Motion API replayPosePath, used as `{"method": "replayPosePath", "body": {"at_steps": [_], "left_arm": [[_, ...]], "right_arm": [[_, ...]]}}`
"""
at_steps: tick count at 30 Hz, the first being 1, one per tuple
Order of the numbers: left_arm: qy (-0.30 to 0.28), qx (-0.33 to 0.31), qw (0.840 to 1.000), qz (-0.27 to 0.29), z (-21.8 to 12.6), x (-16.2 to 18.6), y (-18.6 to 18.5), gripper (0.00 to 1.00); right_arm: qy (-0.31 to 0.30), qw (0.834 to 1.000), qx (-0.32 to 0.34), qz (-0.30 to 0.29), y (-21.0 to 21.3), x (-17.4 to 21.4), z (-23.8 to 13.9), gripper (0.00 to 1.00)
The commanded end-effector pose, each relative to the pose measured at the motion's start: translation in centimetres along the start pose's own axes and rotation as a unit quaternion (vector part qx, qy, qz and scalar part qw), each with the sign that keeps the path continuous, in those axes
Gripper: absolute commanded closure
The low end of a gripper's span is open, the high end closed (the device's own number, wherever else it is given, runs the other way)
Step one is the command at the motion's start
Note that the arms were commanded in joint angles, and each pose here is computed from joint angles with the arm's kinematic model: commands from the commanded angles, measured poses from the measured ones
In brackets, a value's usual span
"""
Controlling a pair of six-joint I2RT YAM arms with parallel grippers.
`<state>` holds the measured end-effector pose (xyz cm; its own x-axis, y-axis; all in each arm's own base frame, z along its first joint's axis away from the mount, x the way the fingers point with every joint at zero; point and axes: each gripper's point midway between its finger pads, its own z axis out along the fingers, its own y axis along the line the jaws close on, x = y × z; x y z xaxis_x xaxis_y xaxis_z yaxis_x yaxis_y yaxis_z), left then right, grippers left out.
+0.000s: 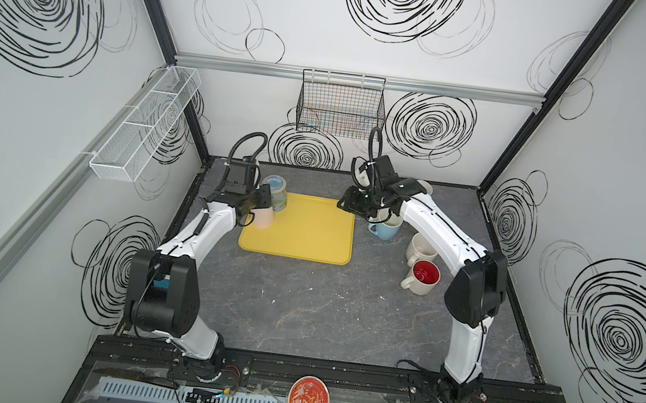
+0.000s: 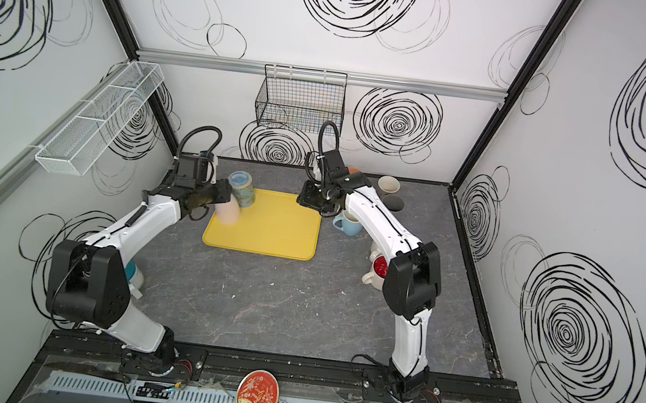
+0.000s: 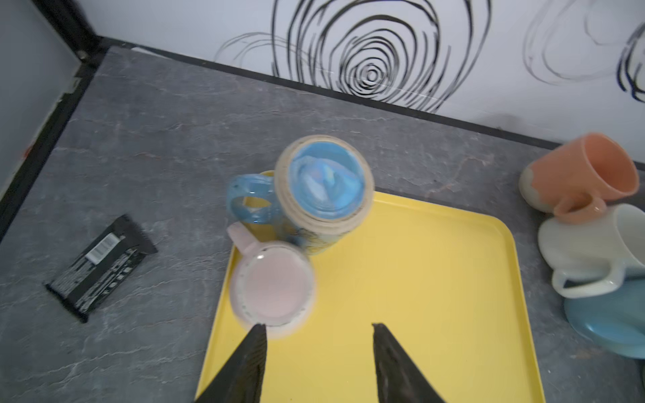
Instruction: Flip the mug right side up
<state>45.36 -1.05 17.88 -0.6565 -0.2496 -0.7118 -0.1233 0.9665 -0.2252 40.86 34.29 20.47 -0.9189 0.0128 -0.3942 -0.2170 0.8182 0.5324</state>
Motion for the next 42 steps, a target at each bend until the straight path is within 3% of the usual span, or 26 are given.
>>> {"method": "replayPosePath", "body": {"at_steps": [1,7,17,26,34,38,42], "left_arm": [[0.021,0.009,0.999,-0.028,1.1,-0.1,1.5,0.47],[0.044,0.020,0.997,-0.066,4.0,-1.1,4.3,0.48],[0.074,0.063,0.991,-0.097,7.7,0.4,3.8,0.52],[0.077,0.108,0.985,-0.112,6.4,3.1,-0.8,0.53],[0.077,0.151,0.971,-0.166,4.4,6.7,-7.3,0.53],[0.068,0.181,0.967,-0.166,3.4,6.4,-10.0,0.53],[0.062,0.172,0.973,-0.144,2.5,5.3,-9.9,0.52]], "right_arm": [[0.029,0.999,0.000,-0.012,1.4,1.1,0.8,0.58],[0.061,0.998,0.001,-0.019,2.4,2.6,2.6,0.58],[0.079,0.997,0.004,-0.017,2.3,3.6,3.5,0.58],[0.079,0.997,0.007,-0.014,1.8,3.4,4.0,0.58],[0.092,0.996,0.015,-0.003,1.4,4.1,4.3,0.58],[0.103,0.994,0.022,0.000,1.0,4.9,4.6,0.58],[0.107,0.994,0.022,0.002,0.7,5.2,4.8,0.58]]}}
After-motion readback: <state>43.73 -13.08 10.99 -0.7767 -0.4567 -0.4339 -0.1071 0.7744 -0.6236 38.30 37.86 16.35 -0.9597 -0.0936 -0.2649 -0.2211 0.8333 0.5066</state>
